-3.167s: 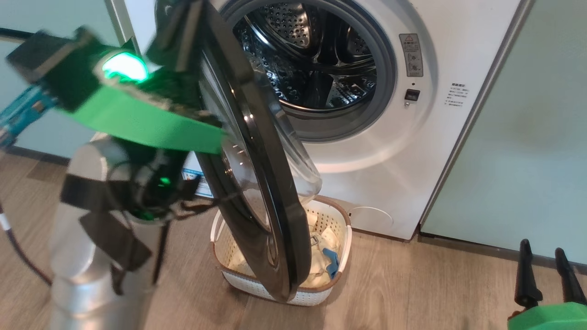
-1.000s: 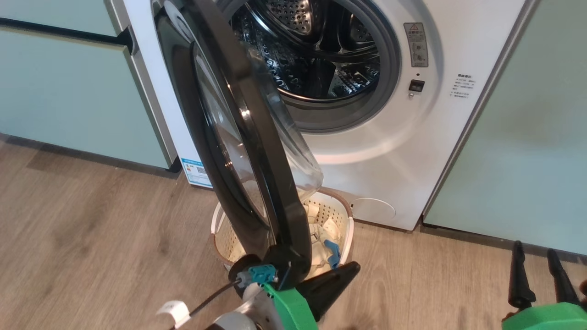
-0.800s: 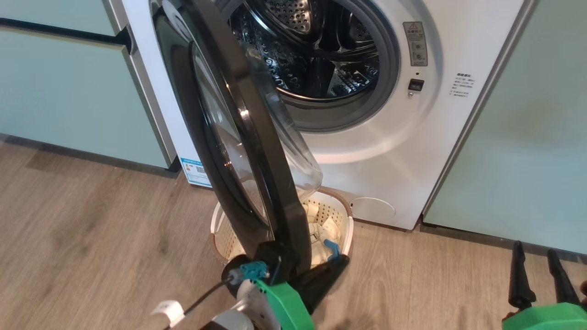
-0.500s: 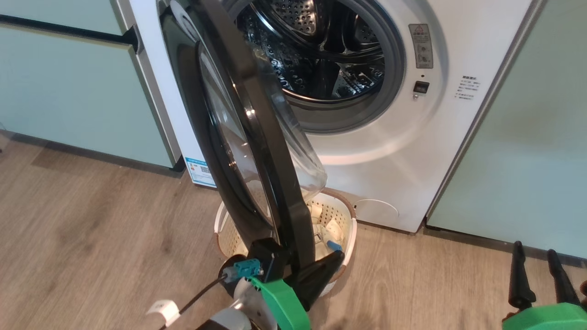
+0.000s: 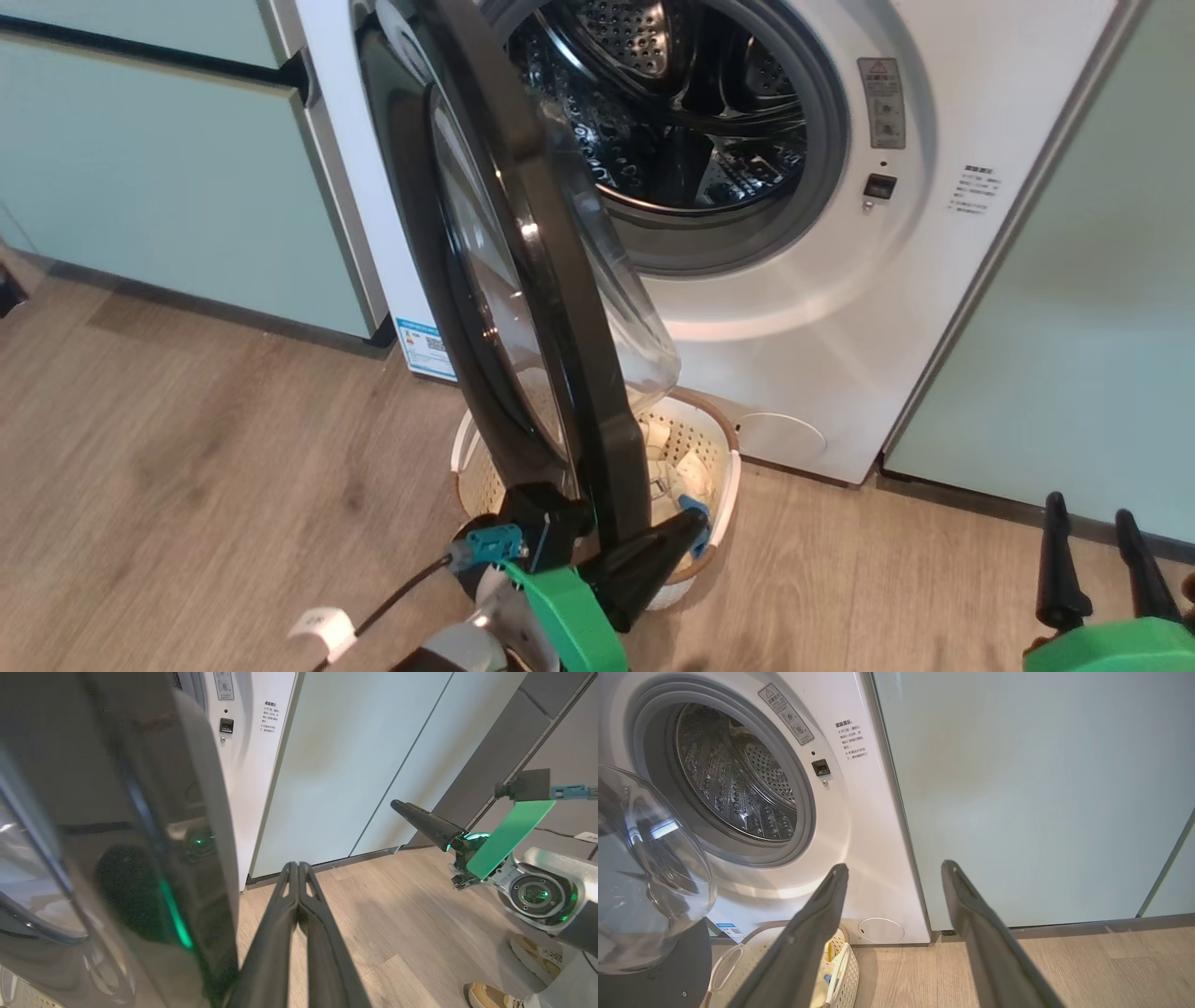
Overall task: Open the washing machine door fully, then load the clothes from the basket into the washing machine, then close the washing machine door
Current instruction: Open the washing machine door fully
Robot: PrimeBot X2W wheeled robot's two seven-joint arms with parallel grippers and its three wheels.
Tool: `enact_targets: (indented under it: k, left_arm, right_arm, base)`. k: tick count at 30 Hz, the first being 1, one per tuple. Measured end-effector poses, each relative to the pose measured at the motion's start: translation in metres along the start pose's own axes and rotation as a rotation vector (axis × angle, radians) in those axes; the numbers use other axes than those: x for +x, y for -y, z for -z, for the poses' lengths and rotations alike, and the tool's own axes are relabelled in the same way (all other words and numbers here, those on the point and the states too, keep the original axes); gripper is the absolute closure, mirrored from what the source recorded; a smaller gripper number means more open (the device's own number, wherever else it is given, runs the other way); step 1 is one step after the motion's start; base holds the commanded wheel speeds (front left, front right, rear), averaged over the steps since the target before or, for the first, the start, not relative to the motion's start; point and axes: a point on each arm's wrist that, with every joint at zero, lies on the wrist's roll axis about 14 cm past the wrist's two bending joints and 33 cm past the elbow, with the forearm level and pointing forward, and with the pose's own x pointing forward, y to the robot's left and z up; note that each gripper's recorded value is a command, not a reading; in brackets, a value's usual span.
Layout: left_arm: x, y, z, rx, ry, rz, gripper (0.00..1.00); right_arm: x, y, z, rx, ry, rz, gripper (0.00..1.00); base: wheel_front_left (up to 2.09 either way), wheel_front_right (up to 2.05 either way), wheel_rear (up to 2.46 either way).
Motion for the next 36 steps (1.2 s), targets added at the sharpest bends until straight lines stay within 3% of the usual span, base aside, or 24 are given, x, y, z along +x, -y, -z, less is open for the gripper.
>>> enact_targets:
  k: [36]
  left_arm:
    - [-0.037,-0.027,-0.014,0.037,0.026,-0.109,1.0]
  right_arm:
    - [0.025,-0.048,0.015,-0.002,-0.049,-0.141,0.0]
  base:
    - [0.0,0.0,0.0]
